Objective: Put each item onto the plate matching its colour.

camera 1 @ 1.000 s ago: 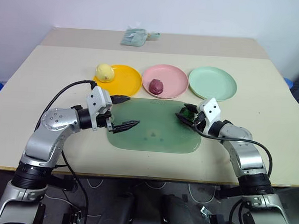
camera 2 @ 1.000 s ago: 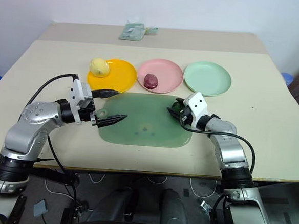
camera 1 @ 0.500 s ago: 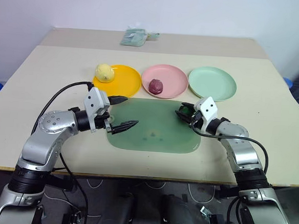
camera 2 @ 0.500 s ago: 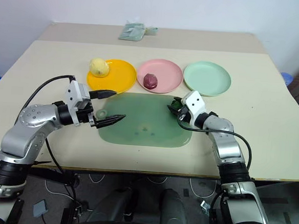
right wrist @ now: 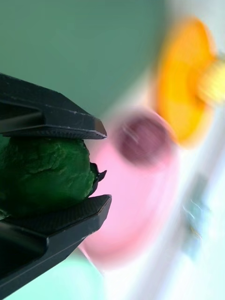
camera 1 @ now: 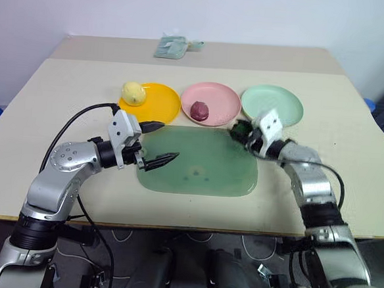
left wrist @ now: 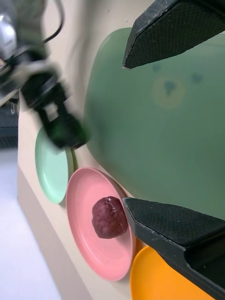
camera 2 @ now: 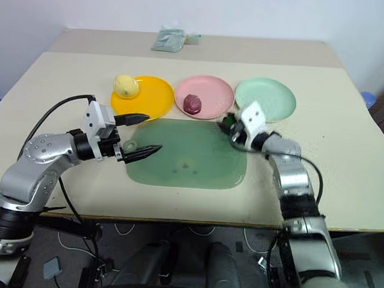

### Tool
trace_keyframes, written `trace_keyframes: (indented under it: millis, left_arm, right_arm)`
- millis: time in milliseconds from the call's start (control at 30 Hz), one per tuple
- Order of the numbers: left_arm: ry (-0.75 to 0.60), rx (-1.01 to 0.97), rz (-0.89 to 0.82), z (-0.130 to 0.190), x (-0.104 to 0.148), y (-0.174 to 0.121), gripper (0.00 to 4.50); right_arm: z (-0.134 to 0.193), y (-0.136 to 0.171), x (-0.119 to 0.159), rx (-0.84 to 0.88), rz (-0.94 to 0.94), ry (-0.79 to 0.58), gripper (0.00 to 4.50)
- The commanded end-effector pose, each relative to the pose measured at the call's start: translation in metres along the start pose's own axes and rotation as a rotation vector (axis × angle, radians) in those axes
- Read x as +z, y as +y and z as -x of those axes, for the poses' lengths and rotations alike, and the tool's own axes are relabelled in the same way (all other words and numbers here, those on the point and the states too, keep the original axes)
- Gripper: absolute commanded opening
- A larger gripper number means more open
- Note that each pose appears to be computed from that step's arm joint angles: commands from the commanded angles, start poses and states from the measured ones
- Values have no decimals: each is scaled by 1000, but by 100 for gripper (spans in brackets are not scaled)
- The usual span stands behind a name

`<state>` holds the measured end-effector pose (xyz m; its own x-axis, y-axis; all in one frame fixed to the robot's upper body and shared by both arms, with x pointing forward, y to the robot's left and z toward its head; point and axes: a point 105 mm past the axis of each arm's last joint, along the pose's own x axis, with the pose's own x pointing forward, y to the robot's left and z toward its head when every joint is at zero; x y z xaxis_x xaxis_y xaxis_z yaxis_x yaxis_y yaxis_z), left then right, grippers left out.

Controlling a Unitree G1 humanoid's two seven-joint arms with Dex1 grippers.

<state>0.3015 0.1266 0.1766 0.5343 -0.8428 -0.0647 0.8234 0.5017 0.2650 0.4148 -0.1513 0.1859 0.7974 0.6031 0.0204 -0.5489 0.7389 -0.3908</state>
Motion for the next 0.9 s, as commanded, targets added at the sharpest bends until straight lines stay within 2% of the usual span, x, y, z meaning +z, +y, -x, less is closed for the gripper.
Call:
trace_keyframes:
  millis: [33,200,233,333,400,433,567,767,900]
  left_arm:
    - [-53,10,-26,1,17,0,450]
    - [-71,49,-16,5,24,7,450]
    - [-74,57,-15,6,25,8,450]
    - [-74,69,-16,9,27,9,450]
    - [-75,75,-16,8,28,9,450]
    - [-77,76,-14,7,29,8,450]
    - [-85,96,-10,5,31,8,450]
    - [-88,135,17,7,21,9,450]
    - [-85,164,22,7,15,12,450]
  right_arm:
    - [-3,-46,14,-147,114,-10,131]
    - [-7,-78,0,-288,156,106,131]
    - [-7,-81,-3,-308,150,129,207]
    - [-5,-86,-10,-344,156,177,318]
    - [-4,-88,-15,-361,154,206,422]
    - [-3,-88,-18,-368,156,219,448]
    - [0,-91,-15,-372,163,208,448]
    - [5,-86,21,-224,124,-16,448]
    - [33,-65,34,-94,114,-118,448]
